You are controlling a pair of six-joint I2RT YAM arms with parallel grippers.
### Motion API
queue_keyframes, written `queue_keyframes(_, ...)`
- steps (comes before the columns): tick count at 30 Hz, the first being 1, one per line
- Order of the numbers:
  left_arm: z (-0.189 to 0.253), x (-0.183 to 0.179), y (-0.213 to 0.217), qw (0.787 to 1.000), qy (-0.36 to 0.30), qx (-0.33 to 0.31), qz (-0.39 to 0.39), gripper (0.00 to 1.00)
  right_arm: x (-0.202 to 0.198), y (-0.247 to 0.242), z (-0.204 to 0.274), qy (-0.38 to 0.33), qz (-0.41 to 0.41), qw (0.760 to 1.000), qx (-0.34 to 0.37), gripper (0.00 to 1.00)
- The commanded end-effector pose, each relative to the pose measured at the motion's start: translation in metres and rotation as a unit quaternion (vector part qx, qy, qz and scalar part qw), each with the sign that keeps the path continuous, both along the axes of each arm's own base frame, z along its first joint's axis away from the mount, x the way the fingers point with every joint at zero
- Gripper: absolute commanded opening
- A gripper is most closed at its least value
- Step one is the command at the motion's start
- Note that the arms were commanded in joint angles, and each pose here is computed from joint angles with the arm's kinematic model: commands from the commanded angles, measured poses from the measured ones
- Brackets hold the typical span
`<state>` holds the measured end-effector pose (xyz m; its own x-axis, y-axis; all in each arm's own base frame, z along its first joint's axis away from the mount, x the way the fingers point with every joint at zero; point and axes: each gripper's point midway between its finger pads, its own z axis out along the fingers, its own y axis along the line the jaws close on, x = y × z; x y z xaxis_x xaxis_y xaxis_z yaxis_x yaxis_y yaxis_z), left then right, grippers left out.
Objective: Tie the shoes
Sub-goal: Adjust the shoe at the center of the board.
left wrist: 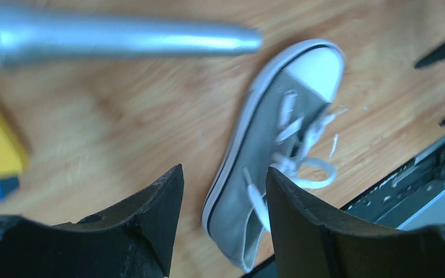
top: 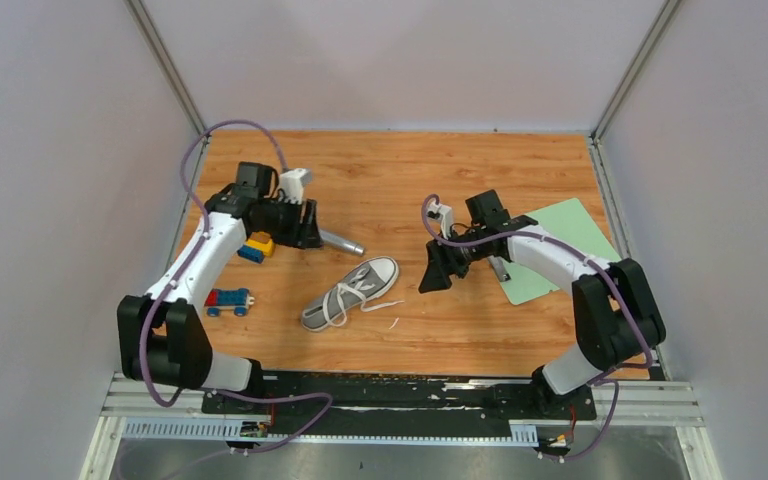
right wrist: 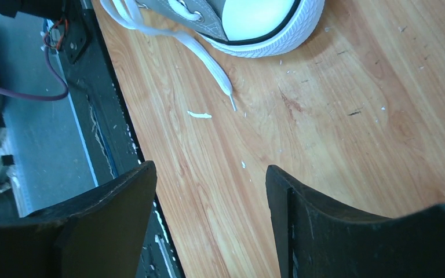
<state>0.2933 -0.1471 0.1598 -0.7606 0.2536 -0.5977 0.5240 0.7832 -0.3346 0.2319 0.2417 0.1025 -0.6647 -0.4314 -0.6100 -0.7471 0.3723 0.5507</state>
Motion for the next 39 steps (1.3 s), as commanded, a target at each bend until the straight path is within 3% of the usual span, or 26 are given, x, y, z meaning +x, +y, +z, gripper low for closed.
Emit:
queue_keyframes(1,-0.046,-0.026,0.038,0.969,0.179,-0.036,0.166,0.62,0.015,0.022,0.013,0.023,-0.019,0.999,0.03,0.7)
queue_keyframes(7,-0.091,-0.057,0.024,0.942,0.284,-0.064,0.167,0.61,0.015,0.029,0.001,0.088,-0.064,0.994,0.022,0.7)
queue_keyframes(13,-0.095,-0.085,-0.045,0.939,0.306,-0.151,0.048,0.57,0.01,0.027,-0.008,0.111,-0.084,0.99,0.019,0.7)
queue_keyframes(17,-0.082,-0.084,-0.087,0.948,0.273,-0.161,-0.041,0.58,0.011,0.026,-0.01,0.11,-0.085,0.99,0.017,0.69)
queue_keyframes(18,-0.082,-0.076,-0.091,0.951,0.264,-0.155,-0.044,0.58,0.009,0.026,0.055,0.02,-0.077,0.994,0.068,0.69)
queue_keyframes(19,-0.083,-0.072,-0.092,0.952,0.261,-0.153,-0.042,0.58,0.012,0.027,-0.001,0.095,-0.082,0.992,0.024,0.69)
queue_keyframes(20,-0.084,-0.065,-0.094,0.955,0.254,-0.147,-0.041,0.59,0.012,0.027,-0.008,0.101,-0.08,0.991,0.019,0.68)
queue_keyframes(27,-0.073,-0.065,-0.083,0.964,0.236,-0.107,-0.068,0.58,0.016,0.024,0.0,0.068,-0.072,0.995,0.021,0.67)
queue_keyframes(31,-0.031,-0.043,-0.082,0.979,0.162,-0.092,-0.086,0.6,0.025,0.017,0.019,0.053,-0.093,0.994,0.033,0.67)
queue_keyframes(34,-0.006,-0.012,-0.098,0.985,0.123,-0.095,-0.067,0.62,0.031,0.006,0.024,0.04,-0.12,0.992,0.028,0.67)
queue_keyframes(39,-0.016,0.006,-0.136,0.985,0.092,-0.027,-0.141,0.65,0.034,-0.011,0.019,0.048,-0.167,0.985,0.013,0.66)
